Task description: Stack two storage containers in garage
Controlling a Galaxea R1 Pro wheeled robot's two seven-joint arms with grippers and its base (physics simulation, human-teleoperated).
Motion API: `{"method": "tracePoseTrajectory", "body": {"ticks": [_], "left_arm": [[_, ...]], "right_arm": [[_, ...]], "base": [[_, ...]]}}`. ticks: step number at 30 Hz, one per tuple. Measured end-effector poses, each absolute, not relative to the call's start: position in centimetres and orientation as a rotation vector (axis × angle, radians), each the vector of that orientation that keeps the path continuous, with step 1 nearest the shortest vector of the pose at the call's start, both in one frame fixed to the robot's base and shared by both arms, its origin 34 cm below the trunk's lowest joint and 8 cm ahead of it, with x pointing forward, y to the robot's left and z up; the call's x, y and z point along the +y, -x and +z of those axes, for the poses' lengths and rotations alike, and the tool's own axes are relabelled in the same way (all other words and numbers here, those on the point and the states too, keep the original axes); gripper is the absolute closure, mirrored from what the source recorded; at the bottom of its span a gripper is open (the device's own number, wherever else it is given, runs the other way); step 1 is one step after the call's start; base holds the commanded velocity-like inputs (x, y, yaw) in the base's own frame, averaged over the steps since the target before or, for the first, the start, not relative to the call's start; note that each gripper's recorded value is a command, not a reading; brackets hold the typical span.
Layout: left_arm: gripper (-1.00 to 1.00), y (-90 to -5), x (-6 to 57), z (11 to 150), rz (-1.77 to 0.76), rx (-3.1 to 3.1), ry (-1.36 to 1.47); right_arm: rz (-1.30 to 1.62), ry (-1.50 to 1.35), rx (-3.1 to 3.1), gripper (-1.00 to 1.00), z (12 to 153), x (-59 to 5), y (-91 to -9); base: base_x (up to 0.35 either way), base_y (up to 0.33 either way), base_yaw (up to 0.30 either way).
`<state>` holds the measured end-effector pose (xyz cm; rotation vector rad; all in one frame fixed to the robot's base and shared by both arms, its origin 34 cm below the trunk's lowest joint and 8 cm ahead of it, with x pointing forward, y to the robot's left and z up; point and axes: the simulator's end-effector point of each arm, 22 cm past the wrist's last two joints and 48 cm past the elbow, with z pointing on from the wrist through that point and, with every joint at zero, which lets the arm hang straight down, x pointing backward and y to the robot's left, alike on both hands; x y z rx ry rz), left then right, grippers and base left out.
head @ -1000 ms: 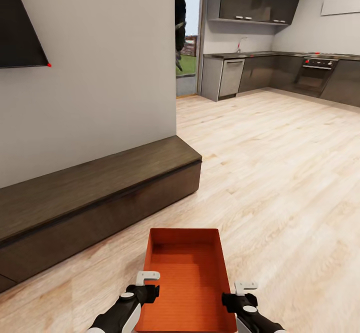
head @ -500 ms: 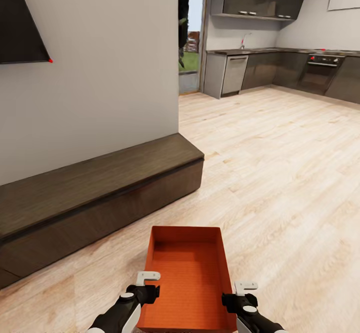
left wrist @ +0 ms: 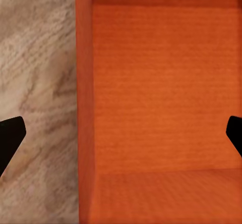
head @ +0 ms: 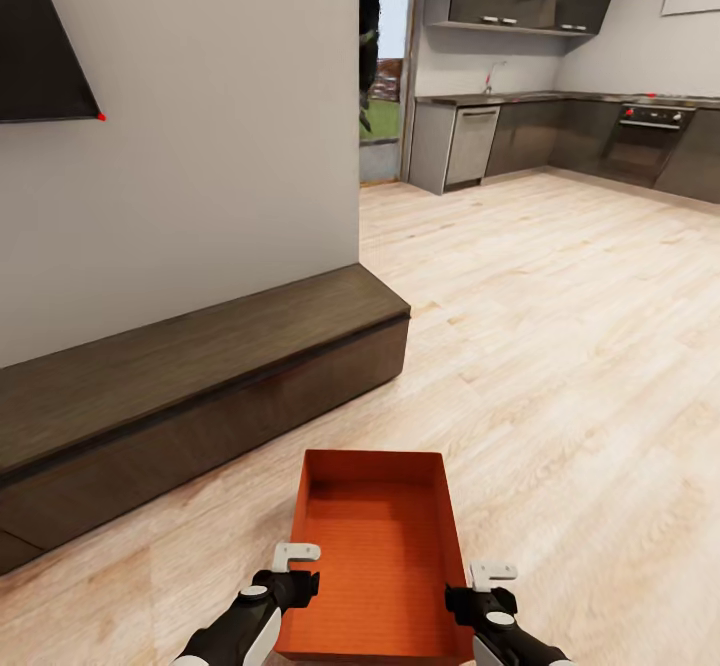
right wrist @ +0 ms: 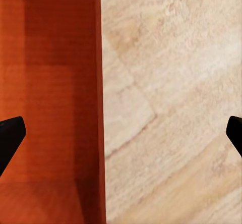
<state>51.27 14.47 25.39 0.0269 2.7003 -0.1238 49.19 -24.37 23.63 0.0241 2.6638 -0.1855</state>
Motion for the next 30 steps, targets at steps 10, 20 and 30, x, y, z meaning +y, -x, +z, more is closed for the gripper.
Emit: {"method": "tracePoseTrajectory", "body": {"ticks": [10, 20, 30], "left_arm": [[-1.00, -50.99, 14.46, 24.89, -0.119, 2.710, -0.031], [-1.00, -50.75, 14.70, 24.52, -0.112, 2.717, -0.031], [-1.00, -50.60, 14.72, 24.37, -0.112, 2.721, -0.031]], "right_arm": [[-0.188, -0.020, 2.675, -1.00, 23.07, -24.43, -48.70], [-0.193, -0.021, 2.681, -1.00, 22.74, -24.74, -48.43], [-0.188, -0.038, 2.687, -1.00, 22.59, -24.47, -48.24]], "base": [[0.000, 0.000, 0.000], [0.000, 0.000, 0.016], [0.000, 0.000, 0.000]]}}
